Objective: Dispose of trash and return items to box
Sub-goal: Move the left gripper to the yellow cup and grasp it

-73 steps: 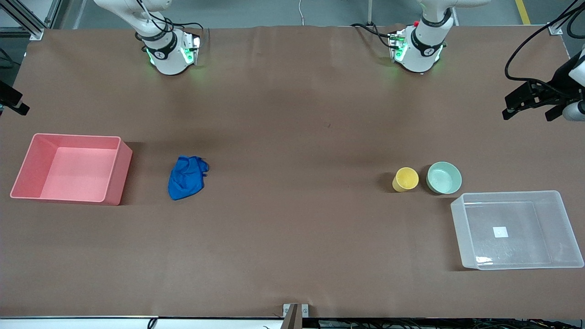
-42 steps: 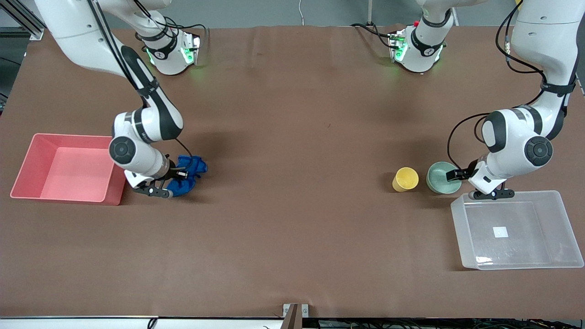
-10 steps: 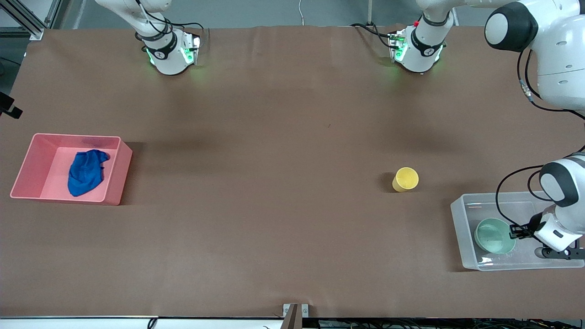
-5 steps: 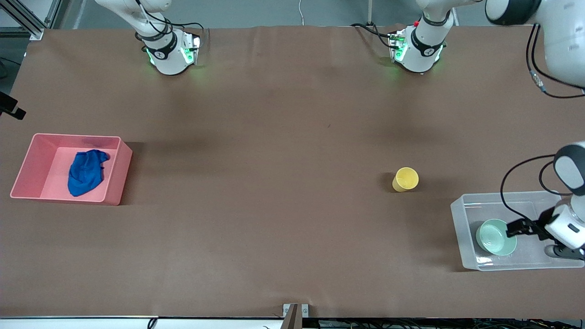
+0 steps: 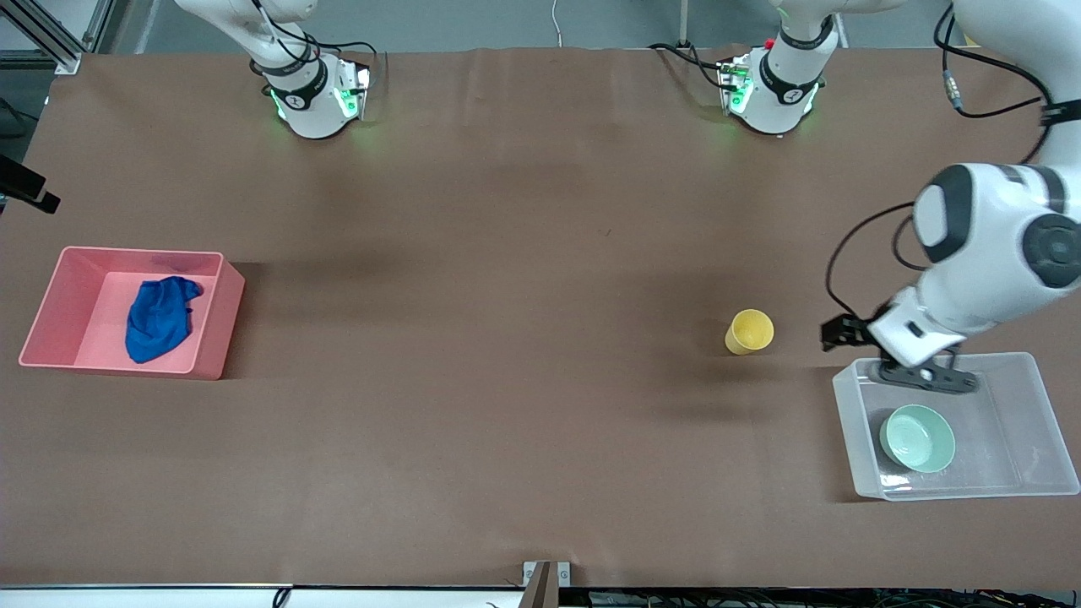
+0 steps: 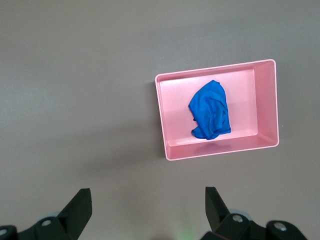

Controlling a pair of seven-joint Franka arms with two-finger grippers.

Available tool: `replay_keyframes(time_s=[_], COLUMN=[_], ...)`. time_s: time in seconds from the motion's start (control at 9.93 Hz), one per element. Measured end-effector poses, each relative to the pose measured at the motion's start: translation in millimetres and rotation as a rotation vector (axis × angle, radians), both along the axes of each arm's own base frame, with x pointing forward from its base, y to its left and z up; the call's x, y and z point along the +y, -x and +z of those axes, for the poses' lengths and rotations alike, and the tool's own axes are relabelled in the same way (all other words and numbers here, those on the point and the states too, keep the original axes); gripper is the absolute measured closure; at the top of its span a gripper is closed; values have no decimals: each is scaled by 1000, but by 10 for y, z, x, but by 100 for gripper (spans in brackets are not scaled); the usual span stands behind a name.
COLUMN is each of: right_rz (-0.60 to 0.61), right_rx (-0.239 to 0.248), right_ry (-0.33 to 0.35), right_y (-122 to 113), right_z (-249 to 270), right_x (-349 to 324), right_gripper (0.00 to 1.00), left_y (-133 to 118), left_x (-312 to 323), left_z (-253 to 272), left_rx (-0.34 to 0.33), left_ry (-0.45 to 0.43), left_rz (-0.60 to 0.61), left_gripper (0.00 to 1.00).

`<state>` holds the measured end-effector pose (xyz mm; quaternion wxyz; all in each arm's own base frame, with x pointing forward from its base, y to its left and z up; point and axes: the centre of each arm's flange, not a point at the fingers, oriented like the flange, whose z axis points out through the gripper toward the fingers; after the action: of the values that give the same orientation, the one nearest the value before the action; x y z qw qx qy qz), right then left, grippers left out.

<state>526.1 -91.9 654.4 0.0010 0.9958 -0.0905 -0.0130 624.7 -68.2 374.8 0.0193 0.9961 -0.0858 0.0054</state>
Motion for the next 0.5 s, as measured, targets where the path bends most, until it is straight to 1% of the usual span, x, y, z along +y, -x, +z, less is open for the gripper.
replay_keyframes(time_s=[0.2,0.5], right_rz=[-2,-2], right_rx=[0,0], right_ry=[0,0], right_y=[2,3], right_z=[3,5], right_x=[-8,-11], right_gripper=[0,0], left_y=[156,402], left_x=[-199,-386], left_z=[-453,-1096], left_rx=[28,34], left_ry=[9,19], left_rz=[2,-1], left_gripper=[6,6])
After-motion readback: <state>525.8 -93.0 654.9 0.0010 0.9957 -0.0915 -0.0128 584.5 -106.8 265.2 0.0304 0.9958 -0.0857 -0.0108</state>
